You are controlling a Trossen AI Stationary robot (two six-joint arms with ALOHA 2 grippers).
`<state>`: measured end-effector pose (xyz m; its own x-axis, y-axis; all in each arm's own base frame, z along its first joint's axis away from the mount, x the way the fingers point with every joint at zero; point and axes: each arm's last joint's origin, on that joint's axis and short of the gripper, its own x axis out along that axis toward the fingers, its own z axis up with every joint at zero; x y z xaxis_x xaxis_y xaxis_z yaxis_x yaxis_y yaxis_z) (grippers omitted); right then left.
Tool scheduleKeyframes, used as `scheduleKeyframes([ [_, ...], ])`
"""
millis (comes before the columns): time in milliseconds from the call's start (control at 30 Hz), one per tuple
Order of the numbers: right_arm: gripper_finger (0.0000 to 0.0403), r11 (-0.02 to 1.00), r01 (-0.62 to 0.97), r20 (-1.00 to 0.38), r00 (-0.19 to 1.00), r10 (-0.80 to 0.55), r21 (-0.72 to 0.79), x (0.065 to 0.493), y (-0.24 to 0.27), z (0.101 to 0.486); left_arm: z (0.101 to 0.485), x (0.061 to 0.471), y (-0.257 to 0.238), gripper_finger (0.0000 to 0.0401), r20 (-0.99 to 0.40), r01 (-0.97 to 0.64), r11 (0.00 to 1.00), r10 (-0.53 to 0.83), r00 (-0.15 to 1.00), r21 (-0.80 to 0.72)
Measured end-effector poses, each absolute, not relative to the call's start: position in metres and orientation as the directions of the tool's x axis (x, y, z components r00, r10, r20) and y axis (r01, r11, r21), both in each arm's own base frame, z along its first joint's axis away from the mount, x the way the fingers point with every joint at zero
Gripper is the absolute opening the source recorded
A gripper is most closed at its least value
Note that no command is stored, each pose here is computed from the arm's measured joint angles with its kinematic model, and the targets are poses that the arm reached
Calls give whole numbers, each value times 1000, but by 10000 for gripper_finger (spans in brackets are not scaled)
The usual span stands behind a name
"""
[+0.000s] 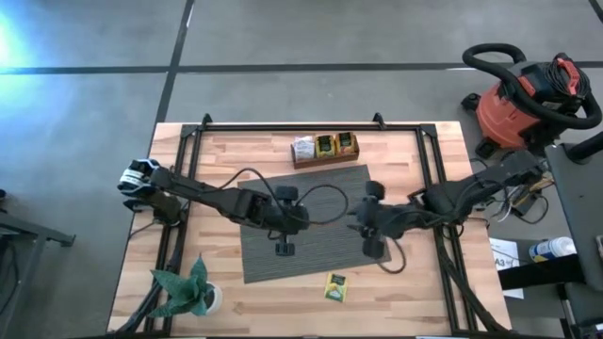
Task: Pick & Place Tea
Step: Put the orange tea bag into the right section of the wooden organizer
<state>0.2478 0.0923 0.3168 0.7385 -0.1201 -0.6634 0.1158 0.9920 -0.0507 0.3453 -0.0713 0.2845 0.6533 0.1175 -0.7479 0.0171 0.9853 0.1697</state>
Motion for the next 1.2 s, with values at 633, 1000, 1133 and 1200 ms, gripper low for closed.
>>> scheduleKeyframes([
  [633, 148, 974, -10, -692, 706, -153, -226, 328, 123, 320, 312, 368, -81, 0, -704, 48, 984, 87, 704, 169],
  [1000, 117, 978, 24, -703, 692, -166, -206, 334, 122, 314, 315, 366, -94, 0, -691, 73, 984, 61, 720, 163],
  [1133, 104, 979, 27, -694, 701, -162, -201, 334, 122, 319, 314, 365, -95, 0, -696, 75, 984, 59, 716, 160],
  [1200, 102, 980, 29, -685, 711, -159, -197, 334, 122, 324, 314, 364, -96, 0, -699, 76, 985, 57, 712, 157],
])
